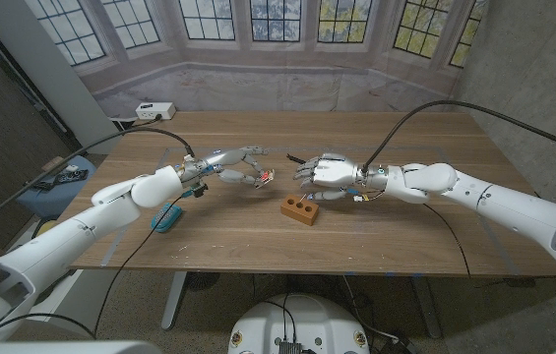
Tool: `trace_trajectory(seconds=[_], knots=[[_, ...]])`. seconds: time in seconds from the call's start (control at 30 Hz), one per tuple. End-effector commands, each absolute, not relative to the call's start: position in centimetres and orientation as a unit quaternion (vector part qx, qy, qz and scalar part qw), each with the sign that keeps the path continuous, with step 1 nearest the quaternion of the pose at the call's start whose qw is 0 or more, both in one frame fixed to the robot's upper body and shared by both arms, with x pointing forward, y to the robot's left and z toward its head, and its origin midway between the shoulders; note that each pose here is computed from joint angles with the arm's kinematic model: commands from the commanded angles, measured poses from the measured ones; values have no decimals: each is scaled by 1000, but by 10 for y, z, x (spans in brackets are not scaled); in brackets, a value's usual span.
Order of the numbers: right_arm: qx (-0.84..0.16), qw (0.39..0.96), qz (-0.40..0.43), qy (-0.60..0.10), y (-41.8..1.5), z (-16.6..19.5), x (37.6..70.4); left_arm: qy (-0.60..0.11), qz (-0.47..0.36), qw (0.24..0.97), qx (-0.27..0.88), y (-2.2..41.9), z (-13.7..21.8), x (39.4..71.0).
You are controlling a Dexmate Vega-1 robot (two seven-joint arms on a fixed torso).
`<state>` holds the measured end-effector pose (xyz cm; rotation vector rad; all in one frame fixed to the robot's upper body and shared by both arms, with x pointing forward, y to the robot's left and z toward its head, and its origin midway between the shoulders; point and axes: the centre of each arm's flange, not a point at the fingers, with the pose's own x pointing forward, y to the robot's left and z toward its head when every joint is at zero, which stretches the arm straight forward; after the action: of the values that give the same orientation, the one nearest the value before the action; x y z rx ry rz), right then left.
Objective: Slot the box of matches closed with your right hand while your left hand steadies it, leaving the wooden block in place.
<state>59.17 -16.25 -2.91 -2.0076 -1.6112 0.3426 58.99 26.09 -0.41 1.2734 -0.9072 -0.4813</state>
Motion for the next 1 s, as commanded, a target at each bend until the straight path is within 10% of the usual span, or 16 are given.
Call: trace_trajectory(seconds=[0.03, 1.0], knots=[[-744, 269, 131, -597, -163, -34, 593, -406, -214, 681, 571, 261, -3, 587], [-742, 271, 131, -599, -161, -37, 592, -407, -213, 680, 572, 261, -3, 586]])
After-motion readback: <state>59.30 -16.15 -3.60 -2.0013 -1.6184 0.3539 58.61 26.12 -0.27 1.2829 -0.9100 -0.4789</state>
